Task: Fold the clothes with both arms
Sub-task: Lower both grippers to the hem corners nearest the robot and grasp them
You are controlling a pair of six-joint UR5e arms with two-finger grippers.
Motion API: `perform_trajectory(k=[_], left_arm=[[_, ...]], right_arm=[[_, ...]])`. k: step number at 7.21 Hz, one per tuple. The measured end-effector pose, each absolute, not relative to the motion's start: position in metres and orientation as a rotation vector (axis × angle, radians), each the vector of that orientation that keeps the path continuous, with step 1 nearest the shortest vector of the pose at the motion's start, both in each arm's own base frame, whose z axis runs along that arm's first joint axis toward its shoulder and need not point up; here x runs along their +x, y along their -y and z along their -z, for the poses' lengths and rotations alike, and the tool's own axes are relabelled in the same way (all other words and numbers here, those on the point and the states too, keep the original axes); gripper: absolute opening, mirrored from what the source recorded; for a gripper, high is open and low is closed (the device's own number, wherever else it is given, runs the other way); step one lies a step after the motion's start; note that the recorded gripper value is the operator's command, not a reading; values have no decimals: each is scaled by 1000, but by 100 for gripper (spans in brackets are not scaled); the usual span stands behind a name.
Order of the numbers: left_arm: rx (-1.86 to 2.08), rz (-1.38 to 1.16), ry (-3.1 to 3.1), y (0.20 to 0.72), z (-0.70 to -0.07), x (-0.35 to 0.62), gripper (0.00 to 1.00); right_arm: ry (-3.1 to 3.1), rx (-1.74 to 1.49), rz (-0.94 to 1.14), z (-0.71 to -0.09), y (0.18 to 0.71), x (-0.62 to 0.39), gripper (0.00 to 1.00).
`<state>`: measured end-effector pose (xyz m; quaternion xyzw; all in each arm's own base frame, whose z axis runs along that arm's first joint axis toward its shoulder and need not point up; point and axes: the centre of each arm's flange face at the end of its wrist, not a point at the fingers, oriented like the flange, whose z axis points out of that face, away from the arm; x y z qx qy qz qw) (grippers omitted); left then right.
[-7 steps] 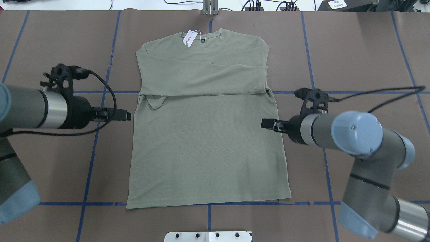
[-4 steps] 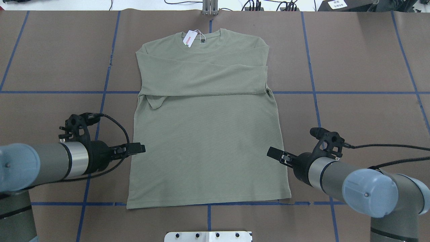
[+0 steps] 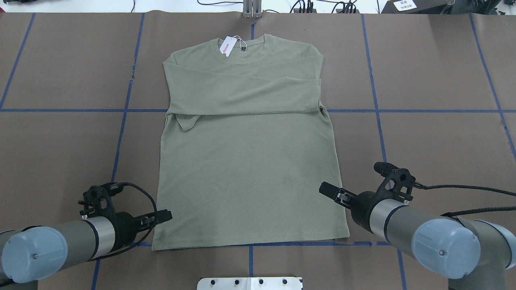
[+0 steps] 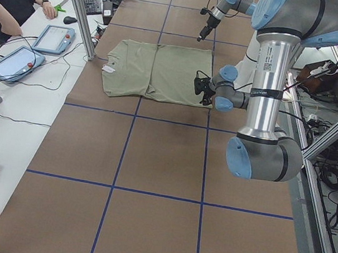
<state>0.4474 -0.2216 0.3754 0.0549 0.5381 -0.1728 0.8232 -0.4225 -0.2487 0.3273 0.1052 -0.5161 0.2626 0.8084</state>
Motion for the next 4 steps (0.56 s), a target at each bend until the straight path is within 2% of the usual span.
perform_trajectory(k=[2, 4], left_arm=[[101, 338, -1126, 202, -385, 453, 74], [90, 317, -1122, 191, -387, 457, 67]], right_arm=[[1104, 227, -563, -327, 249, -422, 100], [1103, 227, -563, -327, 249, -422, 100]])
